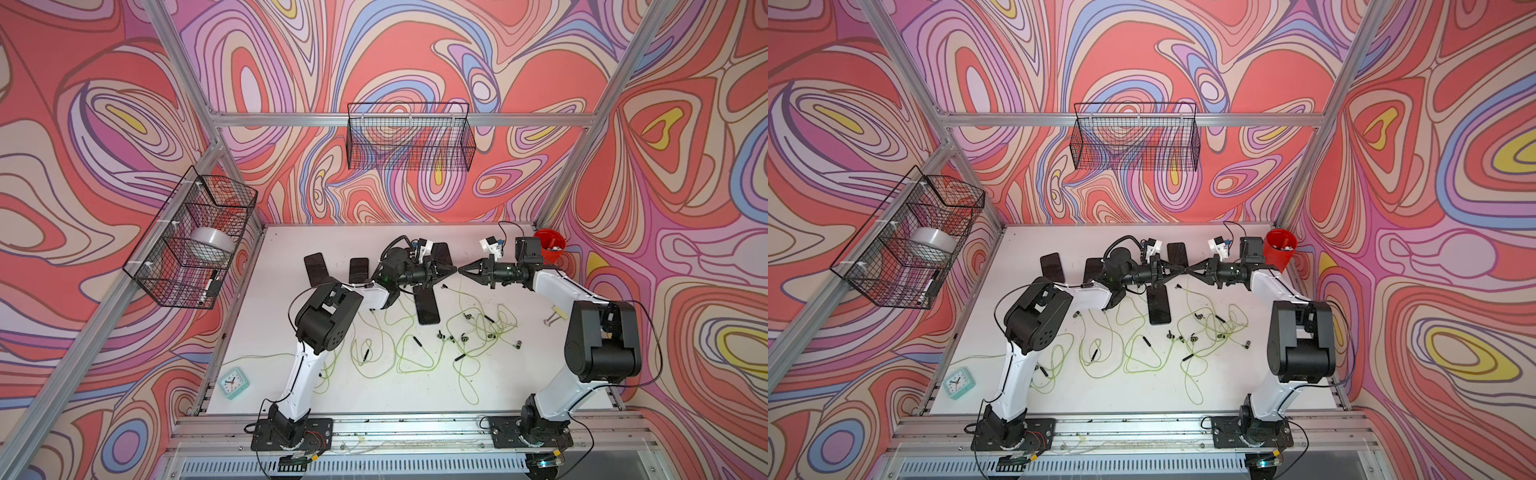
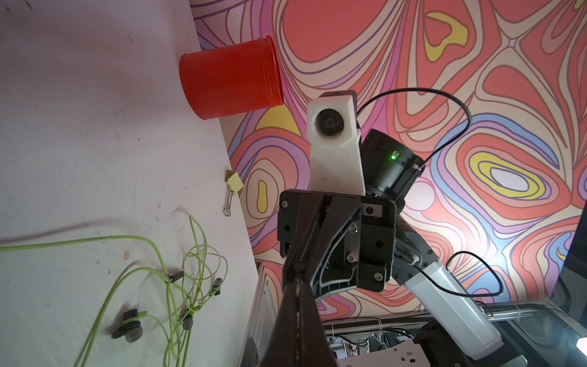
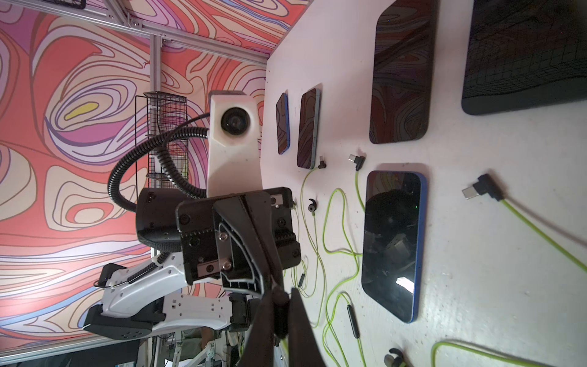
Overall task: Plug wired earphones into phones
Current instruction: Pick up the wired earphone from the center of the board, then pick up the phone at the center of the board.
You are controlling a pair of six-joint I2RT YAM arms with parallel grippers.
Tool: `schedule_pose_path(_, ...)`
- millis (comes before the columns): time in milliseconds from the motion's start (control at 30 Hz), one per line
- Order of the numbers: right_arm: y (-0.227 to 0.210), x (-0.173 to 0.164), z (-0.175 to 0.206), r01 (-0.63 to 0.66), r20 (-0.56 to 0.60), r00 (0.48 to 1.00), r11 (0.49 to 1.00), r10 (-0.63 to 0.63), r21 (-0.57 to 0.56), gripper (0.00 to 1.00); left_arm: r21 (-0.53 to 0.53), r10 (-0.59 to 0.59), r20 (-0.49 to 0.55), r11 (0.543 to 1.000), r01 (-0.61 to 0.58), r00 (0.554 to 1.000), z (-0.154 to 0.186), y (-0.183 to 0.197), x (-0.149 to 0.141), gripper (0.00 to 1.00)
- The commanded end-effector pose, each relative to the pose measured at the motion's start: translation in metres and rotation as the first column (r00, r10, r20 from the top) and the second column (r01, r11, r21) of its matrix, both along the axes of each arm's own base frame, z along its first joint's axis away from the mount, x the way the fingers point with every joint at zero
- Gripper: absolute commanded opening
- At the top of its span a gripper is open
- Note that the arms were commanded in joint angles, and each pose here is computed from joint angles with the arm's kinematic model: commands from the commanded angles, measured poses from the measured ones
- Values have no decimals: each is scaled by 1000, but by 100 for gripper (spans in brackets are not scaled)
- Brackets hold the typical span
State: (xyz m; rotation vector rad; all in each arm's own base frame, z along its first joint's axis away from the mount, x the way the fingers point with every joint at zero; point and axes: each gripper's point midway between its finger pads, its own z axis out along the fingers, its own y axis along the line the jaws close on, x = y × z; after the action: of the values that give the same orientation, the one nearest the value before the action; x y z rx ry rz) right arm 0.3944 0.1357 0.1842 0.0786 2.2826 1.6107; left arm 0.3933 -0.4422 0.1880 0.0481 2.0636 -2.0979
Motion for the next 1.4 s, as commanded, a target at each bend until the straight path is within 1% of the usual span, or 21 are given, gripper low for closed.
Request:
schedule_pose_path(0, 3, -2, -6, -13, 2, 1000, 1000, 13, -5, 0, -25, -2, 34, 1000, 3, 999, 7, -3, 0, 0)
schedule_pose_path(33, 2, -2, -6, -11, 4, 1000, 1000, 11, -10, 0, -23, 1, 36, 1000, 0, 999, 7, -2, 1, 0)
schedule_pose_path(67, 2, -2, -6, -9, 8, 1000, 1000, 9, -18, 0, -15, 8, 33, 1000, -7, 999, 5, -1, 1, 5)
schedule_pose_path(100, 1, -1, -4, -4, 18, 1000, 1000, 5, -27, 0, 0, 19, 28, 1000, -19, 999, 3, 1, 3, 14)
schedule_pose_path(133, 0, 0, -3, 3, 28, 1000, 999, -2, -39, 0, 31, 30, 19, 999, -31, 999, -2, 4, 5, 28)
schedule_pose_path(200, -5, 2, -3, 34, 38, 999, 995, -30, -91, 0, 131, 68, 4, 989, -67, 998, -14, 14, 9, 47)
schedule_pose_path(233, -10, 3, -7, 59, 40, 998, 988, -54, -142, 0, 228, 96, -18, 970, -90, 995, -27, 22, 10, 55)
schedule_pose_path(267, -16, 4, -10, 89, 42, 996, 975, -82, -201, 0, 350, 131, -29, 930, -113, 991, -42, 32, 10, 63)
schedule_pose_path(300, -23, 4, -14, 118, 43, 993, 959, -111, -257, 0, 473, 154, -19, 872, -127, 988, -55, 43, 9, 68)
schedule_pose_path(333, -30, 3, -18, 145, 41, 989, 939, -139, -311, 0, 596, 168, 13, 790, -143, 986, -64, 53, 7, 70)
schedule_pose_path(367, -39, 1, -22, 180, 42, 983, 913, -176, -367, 0, 706, 175, 52, 690, -160, 983, -75, 66, 5, 71)
schedule_pose_path(400, -46, -1, -24, 208, 45, 977, 889, -207, -408, 0, 779, 184, 67, 604, -166, 981, -82, 77, 3, 72)
schedule_pose_path(433, -52, -4, -24, 237, 55, 970, 864, -238, -444, 0, 831, 185, 78, 531, -166, 980, -88, 84, 2, 77)
schedule_pose_path(500, -60, -13, -28, 276, 54, 957, 835, -286, -476, 0, 890, 172, 82, 431, -150, 982, -97, 91, 0, 77)
schedule_pose_path(633, -67, -30, -33, 326, 73, 939, 805, -335, -496, 0, 961, 142, 131, 224, -161, 981, -110, 99, -1, 78)
schedule_pose_path(700, -69, -37, -36, 331, 74, 937, 795, -342, -508, 0, 975, 152, 131, 159, -155, 980, -116, 101, -1, 78)
schedule_pose_path(800, -69, -43, -39, 329, 75, 937, 793, -340, -514, 0, 984, 157, 113, 117, -133, 981, -126, 101, -3, 81)
schedule_pose_path(867, -69, -46, -42, 325, 77, 939, 792, -335, -518, 0, 987, 153, 91, 115, -110, 984, -131, 99, -7, 83)
schedule_pose_path(967, -68, -48, -43, 321, 83, 942, 794, -326, -517, 0, 993, 145, 66, 91, -80, 987, -140, 97, -13, 88)
schedule_pose_path(1067, -66, -49, -44, 313, 87, 945, 800, -314, -512, 0, 994, 141, 55, 89, -68, 989, -148, 93, -16, 93)
schedule_pose_path(1367, -65, -51, -47, 310, 92, 947, 802, -308, -510, 0, 994, 107, 66, 77, -75, 992, -153, 73, -20, 95)
